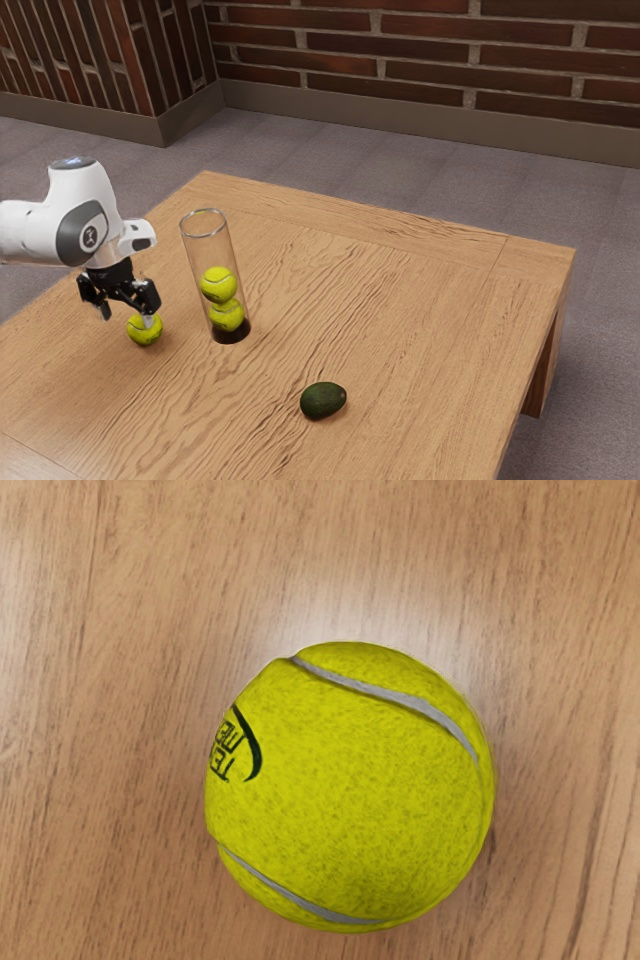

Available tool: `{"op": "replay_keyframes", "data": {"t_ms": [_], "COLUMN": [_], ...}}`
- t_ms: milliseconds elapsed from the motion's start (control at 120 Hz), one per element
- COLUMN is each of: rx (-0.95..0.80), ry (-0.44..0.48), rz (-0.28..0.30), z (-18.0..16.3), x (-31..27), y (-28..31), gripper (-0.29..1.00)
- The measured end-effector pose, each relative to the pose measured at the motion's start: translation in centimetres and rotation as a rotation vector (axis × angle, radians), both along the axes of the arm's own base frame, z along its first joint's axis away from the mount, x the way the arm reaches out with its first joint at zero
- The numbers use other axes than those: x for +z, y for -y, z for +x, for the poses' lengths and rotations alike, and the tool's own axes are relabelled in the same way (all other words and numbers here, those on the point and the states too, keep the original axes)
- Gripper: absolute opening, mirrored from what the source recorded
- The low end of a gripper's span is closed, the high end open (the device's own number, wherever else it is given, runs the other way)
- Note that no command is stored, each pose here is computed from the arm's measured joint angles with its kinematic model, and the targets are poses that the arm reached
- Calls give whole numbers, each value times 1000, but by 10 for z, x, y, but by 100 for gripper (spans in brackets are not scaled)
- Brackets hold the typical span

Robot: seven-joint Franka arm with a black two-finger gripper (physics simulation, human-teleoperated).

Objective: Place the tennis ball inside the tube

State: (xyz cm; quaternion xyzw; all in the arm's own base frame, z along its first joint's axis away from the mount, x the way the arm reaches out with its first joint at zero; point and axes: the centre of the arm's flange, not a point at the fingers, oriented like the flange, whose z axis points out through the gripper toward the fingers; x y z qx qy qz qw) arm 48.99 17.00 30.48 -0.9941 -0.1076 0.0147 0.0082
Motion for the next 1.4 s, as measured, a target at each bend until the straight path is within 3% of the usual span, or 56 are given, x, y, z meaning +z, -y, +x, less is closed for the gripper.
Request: {"op": "replay_keyframes", "data": {"t_ms": [450, 900, 1075, 1192, 1400], "rx": [-21, -14, -10, -25, -42], "ry": [13, 51, 161, 241, 276], "rz": [14, 31, 54, 68, 79], "z": [21, 27, 21, 13, 14], "x": [-52, -41, 40, 112, 193], "y": [6, 4, 15, 37, 69], "gripper": [69, 29, 15, 13, 15]}}
